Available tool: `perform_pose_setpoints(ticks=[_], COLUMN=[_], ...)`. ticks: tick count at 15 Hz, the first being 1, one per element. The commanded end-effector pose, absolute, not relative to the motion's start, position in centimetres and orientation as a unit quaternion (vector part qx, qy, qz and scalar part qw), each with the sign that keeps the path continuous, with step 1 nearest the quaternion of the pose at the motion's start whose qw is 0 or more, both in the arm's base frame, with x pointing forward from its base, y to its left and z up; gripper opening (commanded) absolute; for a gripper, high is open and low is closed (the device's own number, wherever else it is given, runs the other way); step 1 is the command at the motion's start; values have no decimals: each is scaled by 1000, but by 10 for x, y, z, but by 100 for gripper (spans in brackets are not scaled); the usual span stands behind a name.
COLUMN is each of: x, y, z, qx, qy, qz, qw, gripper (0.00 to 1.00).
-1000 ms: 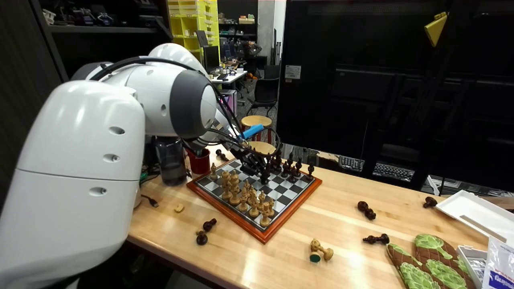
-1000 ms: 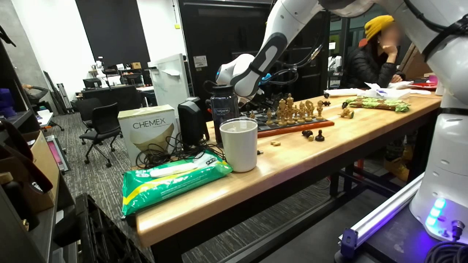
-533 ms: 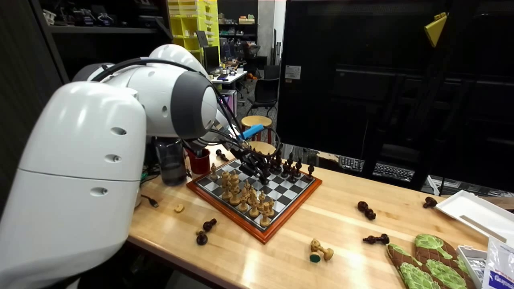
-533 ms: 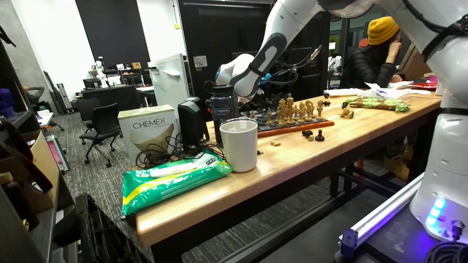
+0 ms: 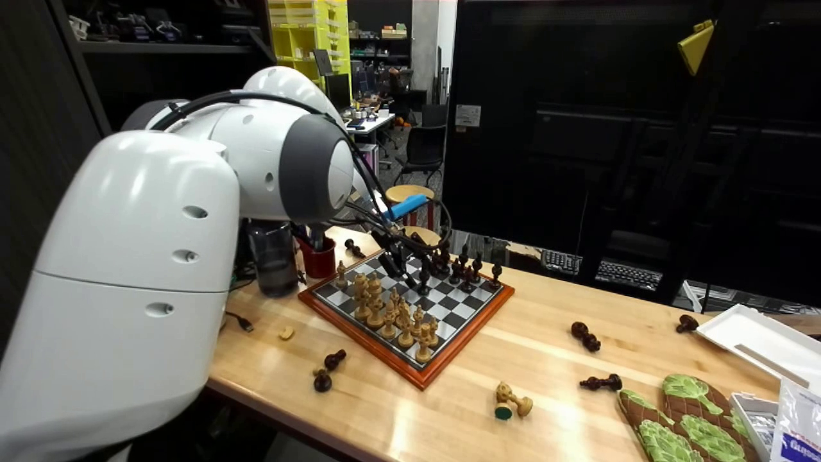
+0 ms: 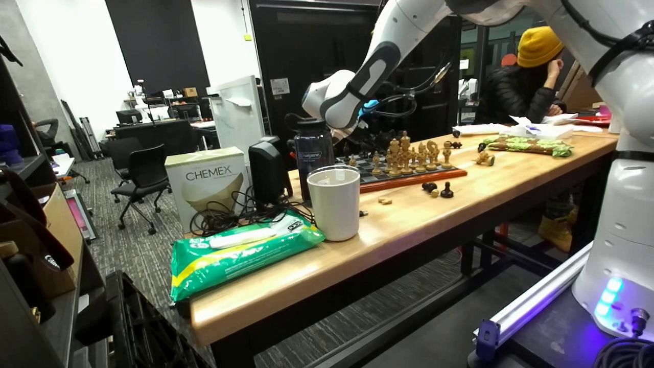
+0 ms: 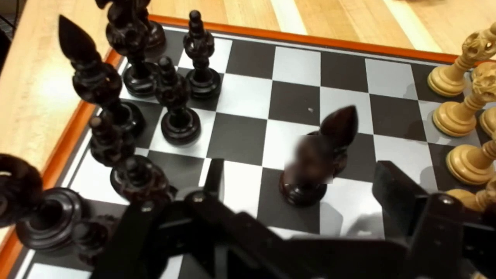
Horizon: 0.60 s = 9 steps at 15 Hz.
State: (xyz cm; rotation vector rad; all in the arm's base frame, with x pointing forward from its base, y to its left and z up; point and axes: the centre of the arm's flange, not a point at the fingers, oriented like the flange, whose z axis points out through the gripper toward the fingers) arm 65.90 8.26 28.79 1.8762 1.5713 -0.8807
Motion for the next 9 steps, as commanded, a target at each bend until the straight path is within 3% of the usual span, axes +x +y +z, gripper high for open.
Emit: perform_pose_setpoints(ticks=[1, 9], x=[657, 661], y=[74, 42], z=[315, 362], qx=[719, 755], qy=[603, 627], qz=[-274, -148], qw=[214, 117], gripper=[100, 100])
